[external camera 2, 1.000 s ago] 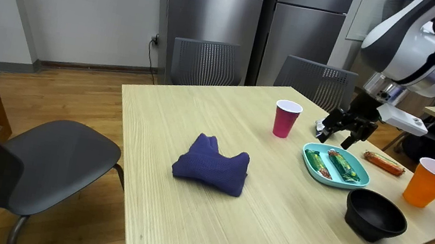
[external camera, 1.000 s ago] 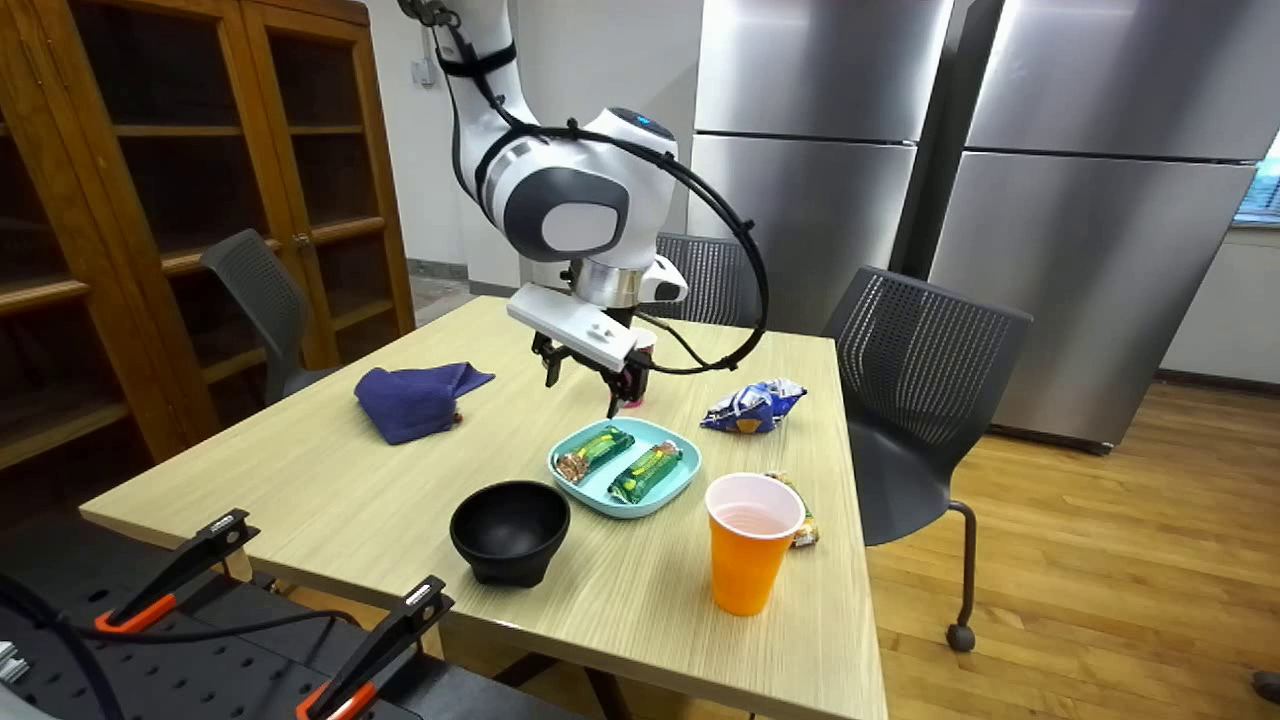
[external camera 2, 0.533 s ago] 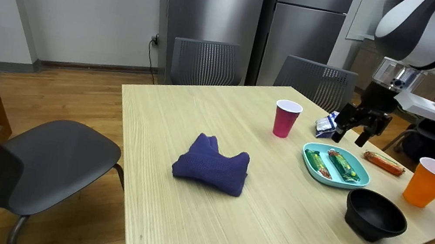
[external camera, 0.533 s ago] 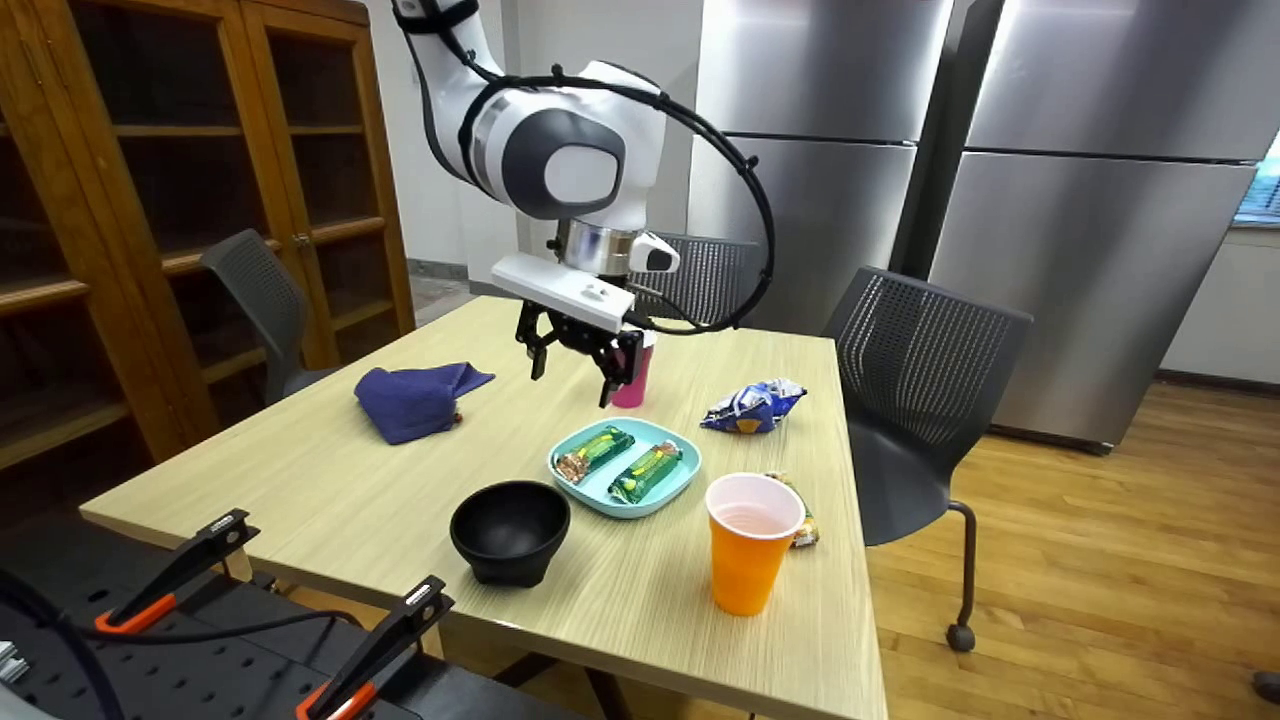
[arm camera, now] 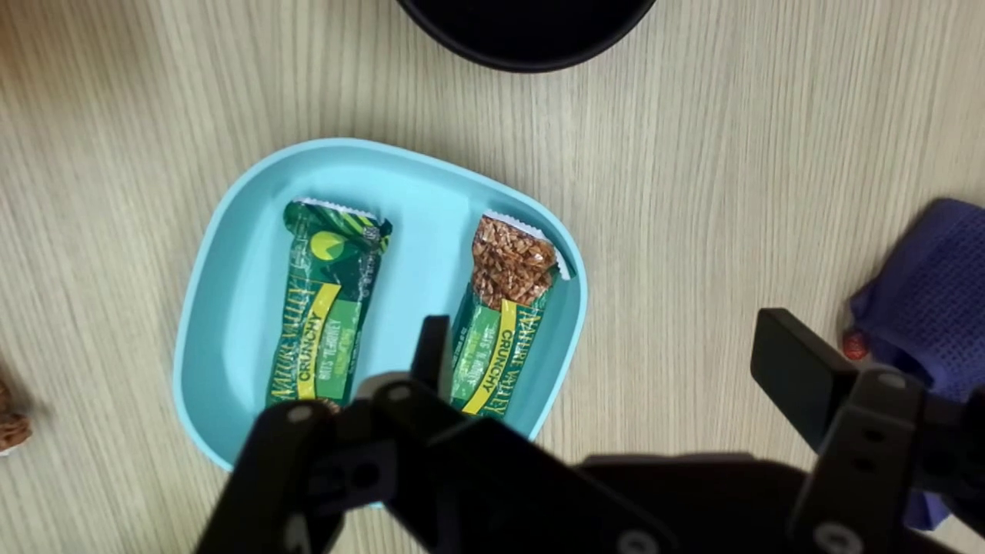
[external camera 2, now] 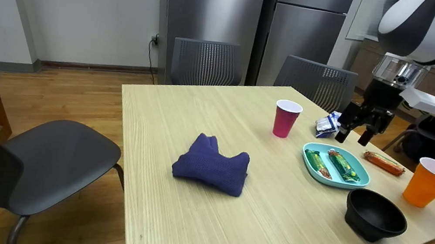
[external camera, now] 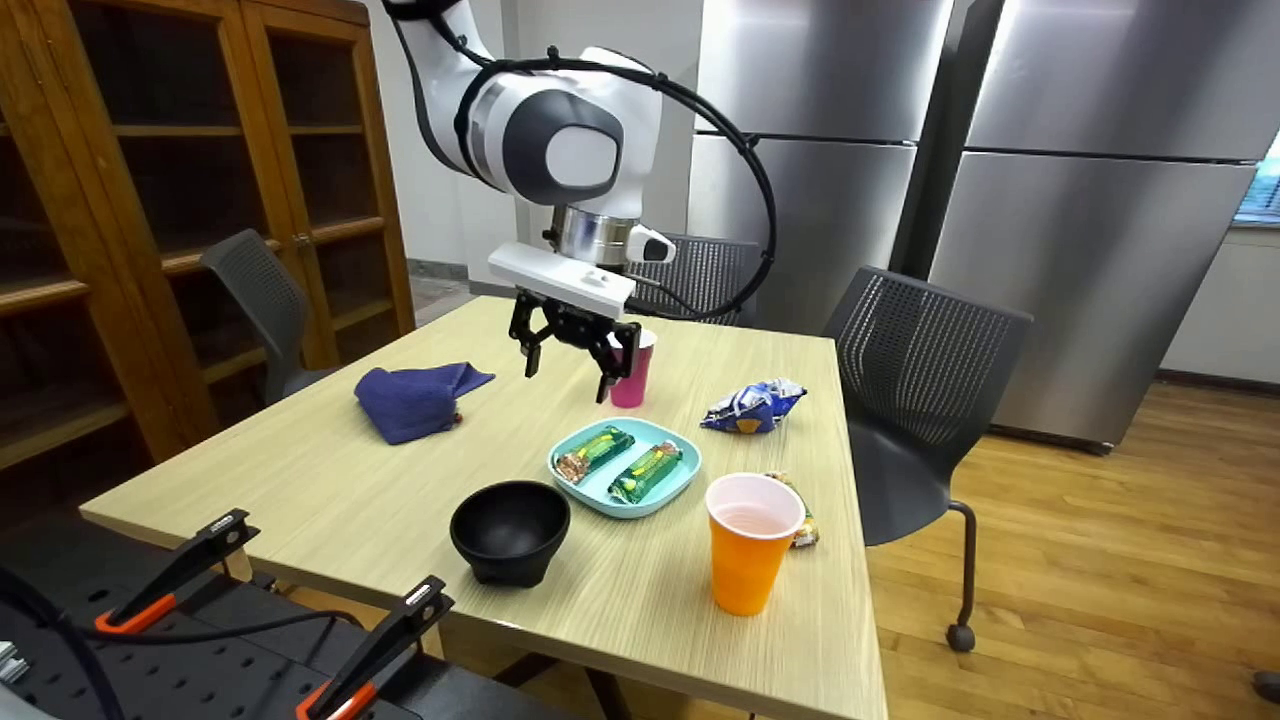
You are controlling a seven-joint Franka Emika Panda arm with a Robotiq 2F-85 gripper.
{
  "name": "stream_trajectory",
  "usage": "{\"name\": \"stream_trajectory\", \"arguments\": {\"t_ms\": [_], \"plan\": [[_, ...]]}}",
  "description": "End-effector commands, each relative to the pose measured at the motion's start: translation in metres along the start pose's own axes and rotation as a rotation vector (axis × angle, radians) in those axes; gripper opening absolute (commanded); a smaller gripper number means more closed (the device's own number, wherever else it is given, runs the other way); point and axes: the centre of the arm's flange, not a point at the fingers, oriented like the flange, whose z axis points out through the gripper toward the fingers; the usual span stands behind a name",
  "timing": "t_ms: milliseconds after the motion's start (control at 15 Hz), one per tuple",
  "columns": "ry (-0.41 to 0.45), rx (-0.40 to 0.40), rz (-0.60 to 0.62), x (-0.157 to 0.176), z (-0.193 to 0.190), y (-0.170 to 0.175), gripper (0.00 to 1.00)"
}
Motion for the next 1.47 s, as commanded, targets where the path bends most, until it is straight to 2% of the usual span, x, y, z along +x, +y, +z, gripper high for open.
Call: {"name": "stream_trajectory", "arguments": {"t_ms": [0, 200, 600, 1000, 1400], "plan": [[0.000, 0.000, 0.000, 0.000, 0.000, 0.000, 1.00], [0.017, -0.019, -0.006, 0.000, -0.003, 0.004, 1.00], [0.125, -0.104, 0.038, -0.002, -0.033, 0.060, 1.00], [0.139, -0.157, 0.016, 0.002, -0.046, 0.120, 1.00], [0.166, -0.175, -0.013, 0.023, -0.040, 0.168, 1.00]]}}
